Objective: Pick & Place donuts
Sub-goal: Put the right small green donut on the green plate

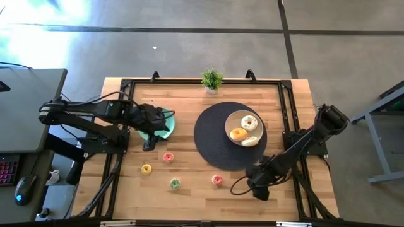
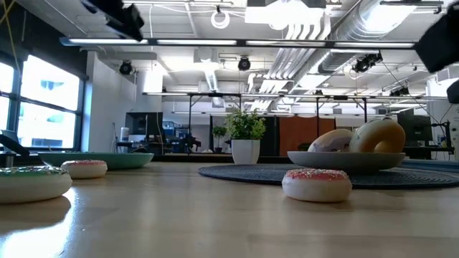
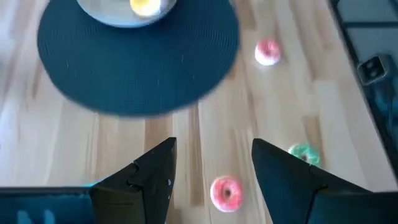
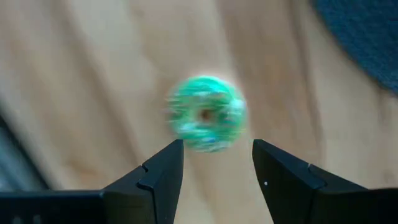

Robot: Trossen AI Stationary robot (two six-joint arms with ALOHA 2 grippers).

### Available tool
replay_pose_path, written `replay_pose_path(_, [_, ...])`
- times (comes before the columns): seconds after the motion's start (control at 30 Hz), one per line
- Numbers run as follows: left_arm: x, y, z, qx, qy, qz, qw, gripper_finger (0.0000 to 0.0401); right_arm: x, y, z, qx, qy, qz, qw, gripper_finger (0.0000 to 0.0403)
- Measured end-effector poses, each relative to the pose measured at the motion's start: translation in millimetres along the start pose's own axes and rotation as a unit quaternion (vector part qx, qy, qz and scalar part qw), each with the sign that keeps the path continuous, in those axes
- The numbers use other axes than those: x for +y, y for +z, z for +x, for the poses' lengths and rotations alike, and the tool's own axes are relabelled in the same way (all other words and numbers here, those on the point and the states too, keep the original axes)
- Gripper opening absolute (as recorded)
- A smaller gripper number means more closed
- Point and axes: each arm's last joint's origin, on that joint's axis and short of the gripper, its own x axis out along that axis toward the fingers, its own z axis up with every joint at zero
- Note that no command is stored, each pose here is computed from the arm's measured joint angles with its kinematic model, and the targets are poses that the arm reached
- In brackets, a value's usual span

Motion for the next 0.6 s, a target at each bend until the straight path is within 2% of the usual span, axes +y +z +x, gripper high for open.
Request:
replay_pose_path(0.07, [0.7, -5.3, 2.9, 0.022, 0.007, -0.001, 1.000, 0.0206, -4.9, -2.0, 8.2, -0.007, -0.002, 0.001, 1.000, 0.0188])
replay_pose_path(0.23, [0.7, -2.7, 1.5, 0.010, 0.010, -0.004, 1.000, 0.0206, -10.9, -3.2, 22.5, -0.022, 0.024, 0.004, 0.999, 0.0188])
replay_pose_path(0.43, [1.8, -3.6, 1.7, 0.013, 0.027, -0.036, 0.999, 0.0206, -13.8, -3.7, 27.3, -0.033, 0.028, 0.007, 0.999, 0.0184])
replay_pose_path(0.6, [2.0, -7.4, 1.6, 0.032, 0.032, -0.070, 0.997, 0.0206, -7.9, 4.6, 22.1, -0.061, 0.045, -0.010, 0.997, 0.0135])
